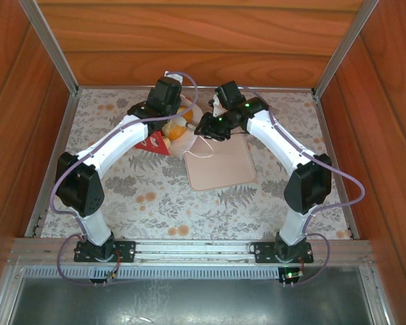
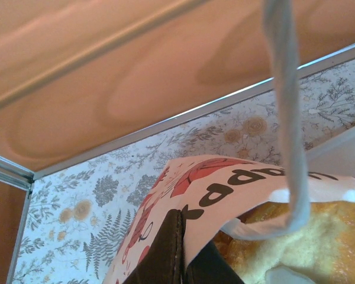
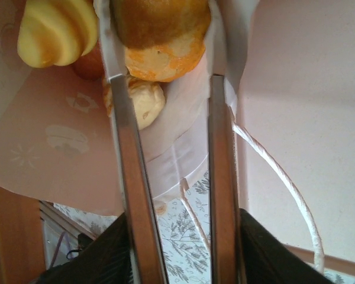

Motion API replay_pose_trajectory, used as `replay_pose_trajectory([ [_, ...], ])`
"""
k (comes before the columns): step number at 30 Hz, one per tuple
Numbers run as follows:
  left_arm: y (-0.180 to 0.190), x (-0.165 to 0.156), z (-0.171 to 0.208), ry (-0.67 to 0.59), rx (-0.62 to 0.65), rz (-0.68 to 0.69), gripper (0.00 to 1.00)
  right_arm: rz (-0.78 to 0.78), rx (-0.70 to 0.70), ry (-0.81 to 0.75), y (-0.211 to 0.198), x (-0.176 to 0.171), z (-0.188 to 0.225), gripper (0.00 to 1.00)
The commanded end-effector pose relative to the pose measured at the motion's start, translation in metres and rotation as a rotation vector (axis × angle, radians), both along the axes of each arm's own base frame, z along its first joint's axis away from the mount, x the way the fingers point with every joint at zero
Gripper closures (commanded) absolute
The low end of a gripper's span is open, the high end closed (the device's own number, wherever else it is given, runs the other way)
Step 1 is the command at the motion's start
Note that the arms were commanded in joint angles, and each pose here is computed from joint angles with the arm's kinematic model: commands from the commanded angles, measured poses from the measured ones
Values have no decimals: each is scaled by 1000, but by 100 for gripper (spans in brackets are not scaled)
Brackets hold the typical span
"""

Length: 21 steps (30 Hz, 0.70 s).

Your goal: Take the fake bread out of the paper bag

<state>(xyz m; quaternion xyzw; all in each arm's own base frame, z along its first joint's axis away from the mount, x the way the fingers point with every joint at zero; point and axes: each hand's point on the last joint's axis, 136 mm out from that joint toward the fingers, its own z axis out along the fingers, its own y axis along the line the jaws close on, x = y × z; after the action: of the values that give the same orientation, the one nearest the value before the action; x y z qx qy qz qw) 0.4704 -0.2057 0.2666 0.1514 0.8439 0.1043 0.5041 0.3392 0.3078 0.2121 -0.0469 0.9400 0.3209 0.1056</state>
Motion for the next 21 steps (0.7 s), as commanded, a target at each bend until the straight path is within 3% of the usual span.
replay_pose_trajectory([
  [1,-7,4,18,-52,-72,1,100,25,-14,-52,7,3,9,65],
  [11,-1,9,6,-45,-38,53,100,64,3,-107,10,-13,41,86],
  [21,10,11,4,-59,-5,113,100,34,3,-159,-7,-25,66,89],
])
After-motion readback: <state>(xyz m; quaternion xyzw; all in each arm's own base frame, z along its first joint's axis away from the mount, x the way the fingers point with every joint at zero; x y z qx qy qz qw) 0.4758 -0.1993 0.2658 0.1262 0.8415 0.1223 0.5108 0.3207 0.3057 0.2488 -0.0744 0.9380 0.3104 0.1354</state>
